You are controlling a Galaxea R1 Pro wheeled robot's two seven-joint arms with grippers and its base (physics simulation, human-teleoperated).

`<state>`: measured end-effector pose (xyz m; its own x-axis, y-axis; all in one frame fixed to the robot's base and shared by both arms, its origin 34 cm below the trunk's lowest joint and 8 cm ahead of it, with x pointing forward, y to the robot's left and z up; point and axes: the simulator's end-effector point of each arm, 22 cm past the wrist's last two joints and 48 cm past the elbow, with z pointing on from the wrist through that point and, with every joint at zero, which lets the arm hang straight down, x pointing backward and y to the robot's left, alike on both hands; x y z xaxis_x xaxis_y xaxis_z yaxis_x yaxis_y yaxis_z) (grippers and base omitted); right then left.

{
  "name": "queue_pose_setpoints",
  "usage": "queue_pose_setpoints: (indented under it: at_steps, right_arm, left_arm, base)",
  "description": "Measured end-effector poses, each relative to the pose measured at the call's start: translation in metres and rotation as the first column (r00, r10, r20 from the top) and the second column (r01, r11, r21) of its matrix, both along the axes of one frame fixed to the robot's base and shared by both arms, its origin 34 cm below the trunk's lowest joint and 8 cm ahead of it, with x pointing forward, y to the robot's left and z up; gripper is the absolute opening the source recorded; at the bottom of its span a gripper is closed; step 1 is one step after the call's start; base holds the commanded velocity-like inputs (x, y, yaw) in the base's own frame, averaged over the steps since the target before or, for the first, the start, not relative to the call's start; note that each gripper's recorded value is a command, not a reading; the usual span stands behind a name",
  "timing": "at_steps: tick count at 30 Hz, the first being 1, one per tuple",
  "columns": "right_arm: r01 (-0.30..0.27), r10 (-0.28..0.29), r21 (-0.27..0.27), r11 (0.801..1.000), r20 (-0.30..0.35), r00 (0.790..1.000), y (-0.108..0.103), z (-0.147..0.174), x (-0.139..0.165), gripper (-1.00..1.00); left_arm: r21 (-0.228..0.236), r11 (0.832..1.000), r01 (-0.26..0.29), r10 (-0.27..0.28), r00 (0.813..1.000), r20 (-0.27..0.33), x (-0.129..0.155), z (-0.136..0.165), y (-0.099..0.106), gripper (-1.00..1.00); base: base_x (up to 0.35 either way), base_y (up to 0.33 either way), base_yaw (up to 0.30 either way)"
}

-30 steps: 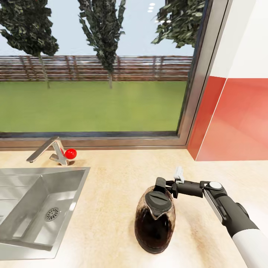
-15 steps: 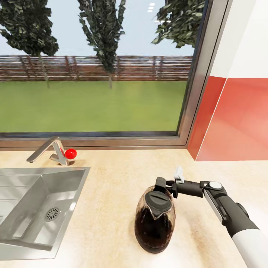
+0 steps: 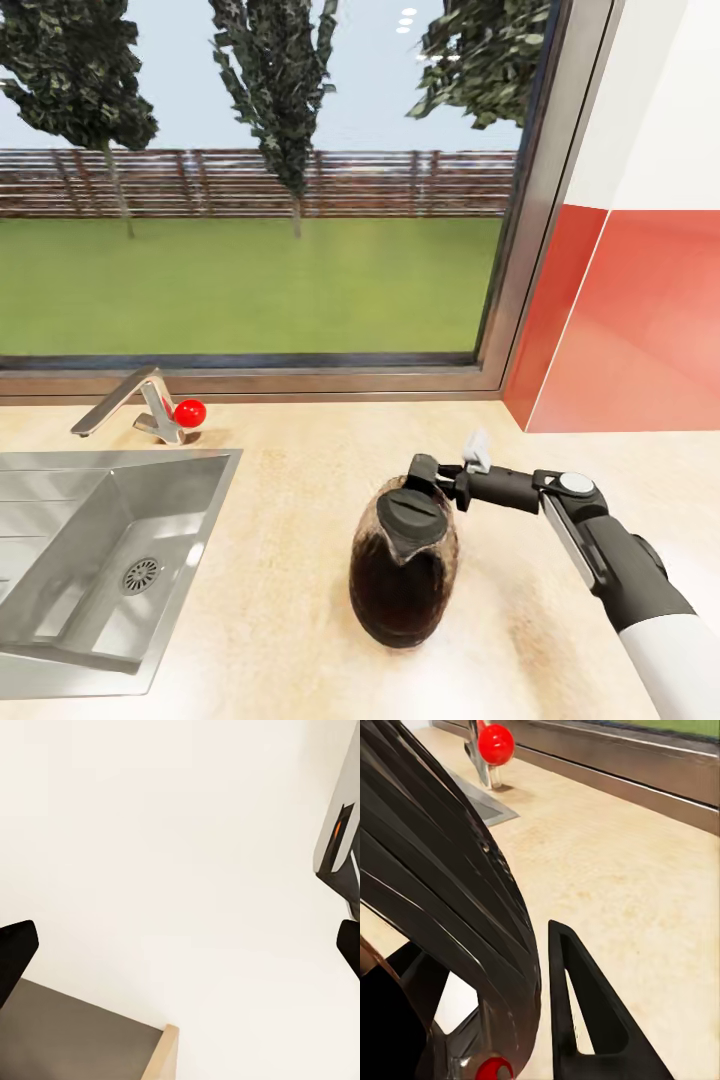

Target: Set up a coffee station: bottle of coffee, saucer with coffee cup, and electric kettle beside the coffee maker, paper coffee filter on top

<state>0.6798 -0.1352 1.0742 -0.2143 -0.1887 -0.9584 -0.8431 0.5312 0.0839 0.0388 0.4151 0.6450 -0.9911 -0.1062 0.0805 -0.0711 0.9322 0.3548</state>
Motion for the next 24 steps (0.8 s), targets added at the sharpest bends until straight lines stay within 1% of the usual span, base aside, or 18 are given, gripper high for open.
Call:
queue_pose_setpoints:
  at_steps: [2,4,7,8,12,14,15,16,18,19,21,22,24]
  right_arm:
    - [0.017,-0.017,0.01,1.0,-0.027,0.999,0.008,0.007,0.002,-1.0]
    - [0.048,-0.048,0.021,0.999,-0.025,0.999,0.017,0.019,0.007,-1.0]
    - [0.145,-0.145,0.018,0.989,0.0,0.989,0.02,0.038,0.022,-1.0]
    - [0.163,-0.163,0.016,0.987,0.0,0.987,0.02,0.041,0.025,-1.0]
    - [0.278,-0.277,0.019,0.96,-0.018,0.961,0.027,0.06,0.039,-1.0]
    - [0.354,-0.354,0.015,0.935,-0.021,0.935,0.026,0.067,0.051,-1.0]
    - [0.4,-0.4,0.011,0.917,-0.019,0.917,0.023,0.07,0.058,-1.0]
    - [0.423,-0.422,0.009,0.906,-0.02,0.906,0.022,0.071,0.061,-1.0]
    - [0.511,-0.511,0.001,0.859,-0.011,0.859,0.013,0.075,0.073,-1.0]
    - [0.545,-0.544,0.002,0.839,-0.013,0.839,0.011,0.076,0.077,-1.0]
    - [0.593,-0.593,0.007,0.805,-0.013,0.805,0.01,0.08,0.081,-1.0]
    - [0.607,-0.607,0.012,0.794,-0.013,0.794,0.011,0.083,0.082,-1.0]
    - [0.62,-0.62,0.017,0.784,-0.013,0.784,0.013,0.087,0.082,-1.0]
  left_arm:
    - [0.0,1.0,0.0,0.0,1.0,0.0,0.0,0.0,0.0,1.0]
    - [0.0,1.0,0.0,0.0,1.0,0.0,0.0,0.0,0.0,1.0]
    - [0.0,1.0,0.0,0.0,1.0,0.0,0.0,0.0,0.0,1.0]
    - [0.0,1.0,0.0,0.0,1.0,0.0,0.0,0.0,0.0,1.0]
    - [0.0,1.0,0.001,-0.001,1.0,0.001,0.001,0.0,0.0,1.0]
    - [0.001,1.0,0.002,-0.002,1.0,0.001,0.001,0.0,0.001,1.0]
    - [0.001,1.0,0.002,-0.002,1.0,0.001,0.001,0.0,0.001,1.0]
    - [0.001,1.0,0.002,-0.002,1.0,0.001,0.001,0.0,0.001,1.0]
    - [0.001,1.0,0.002,-0.002,1.0,0.001,0.001,0.0,0.001,1.0]
    - [0.001,1.0,0.002,-0.002,1.0,0.001,0.001,0.0,0.001,1.0]
    - [0.001,1.0,0.002,-0.002,1.0,0.001,0.001,0.0,0.001,1.0]
    - [0.001,1.0,0.002,-0.002,1.0,0.001,0.001,0.0,0.001,1.0]
    - [0.002,1.0,0.001,-0.001,1.0,0.001,0.001,0.0,0.001,1.0]
  base:
    - [0.0,0.0,0.0]
    - [0.0,0.0,0.0]
    - [0.0,0.0,0.0]
    - [0.0,0.0,0.0]
    - [0.0,0.0,0.0]
    - [0.0,0.0,0.0]
    - [0.0,0.0,0.0]
    - [0.0,0.0,0.0]
    - [0.0,0.0,0.0]
    - [0.0,0.0,0.0]
    - [0.0,0.0,0.0]
    - [0.0,0.0,0.0]
    - [0.0,0.0,0.0]
